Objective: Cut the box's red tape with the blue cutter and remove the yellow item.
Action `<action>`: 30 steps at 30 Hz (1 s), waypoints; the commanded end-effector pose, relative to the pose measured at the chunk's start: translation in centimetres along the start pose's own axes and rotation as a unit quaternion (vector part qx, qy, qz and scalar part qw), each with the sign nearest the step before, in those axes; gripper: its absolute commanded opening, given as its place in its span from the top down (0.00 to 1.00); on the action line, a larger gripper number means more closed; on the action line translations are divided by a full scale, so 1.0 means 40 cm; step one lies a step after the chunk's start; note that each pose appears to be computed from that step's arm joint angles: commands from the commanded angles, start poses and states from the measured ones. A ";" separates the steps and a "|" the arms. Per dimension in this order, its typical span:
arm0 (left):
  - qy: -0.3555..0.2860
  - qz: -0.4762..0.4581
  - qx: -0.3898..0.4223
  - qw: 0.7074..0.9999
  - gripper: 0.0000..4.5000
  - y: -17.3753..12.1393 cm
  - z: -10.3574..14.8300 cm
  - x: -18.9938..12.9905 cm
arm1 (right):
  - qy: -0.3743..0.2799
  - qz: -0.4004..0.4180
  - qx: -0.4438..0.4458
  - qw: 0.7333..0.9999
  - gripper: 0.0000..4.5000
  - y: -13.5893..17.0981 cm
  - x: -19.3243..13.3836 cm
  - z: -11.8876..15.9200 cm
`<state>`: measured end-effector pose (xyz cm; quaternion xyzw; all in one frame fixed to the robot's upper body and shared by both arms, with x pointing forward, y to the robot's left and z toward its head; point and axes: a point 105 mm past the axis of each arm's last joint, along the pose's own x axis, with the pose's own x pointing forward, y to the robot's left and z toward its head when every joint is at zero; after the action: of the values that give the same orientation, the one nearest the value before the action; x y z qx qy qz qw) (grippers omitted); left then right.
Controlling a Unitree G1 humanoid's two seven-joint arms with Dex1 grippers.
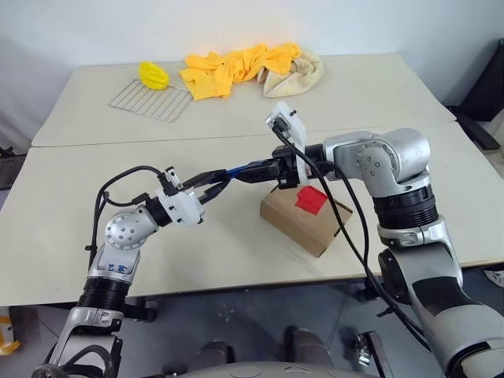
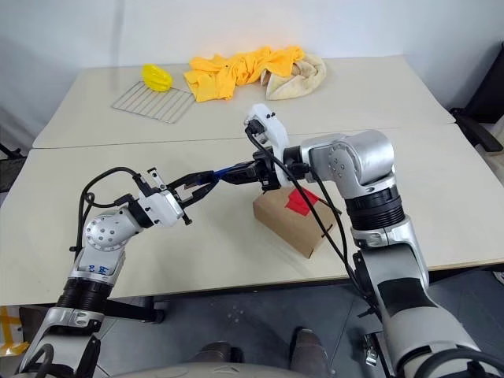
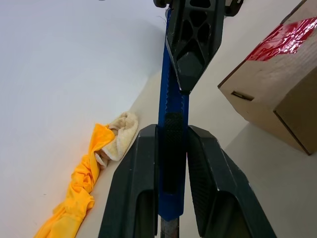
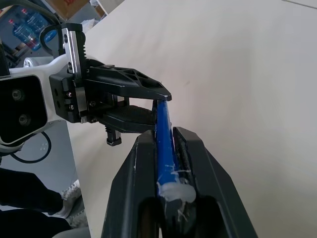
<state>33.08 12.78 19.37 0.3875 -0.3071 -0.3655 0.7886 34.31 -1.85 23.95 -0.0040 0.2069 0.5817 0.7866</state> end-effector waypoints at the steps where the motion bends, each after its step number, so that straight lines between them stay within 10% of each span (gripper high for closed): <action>1: -0.001 0.017 -0.010 1.000 0.83 0.020 0.007 0.001 | -0.029 -0.004 -0.043 0.999 0.96 0.016 -0.024 0.052; 15: 0.096 0.019 -0.240 0.966 0.00 0.072 -0.056 -0.082 | -0.065 -0.065 -0.067 0.993 0.96 -0.007 -0.109 0.071; 25: 0.074 -0.038 -0.381 0.921 0.00 0.066 -0.007 -0.045 | -0.087 -0.184 -0.058 0.977 0.96 -0.050 -0.305 0.040; 30: 0.091 -0.132 -0.408 0.899 0.28 0.000 0.022 0.028 | -0.083 -0.241 -0.054 0.966 0.96 -0.055 -0.382 0.016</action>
<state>33.47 12.88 19.26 0.0877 -0.0006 -0.4984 0.8625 33.75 -15.86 27.60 -0.0340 0.1301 0.3895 0.9112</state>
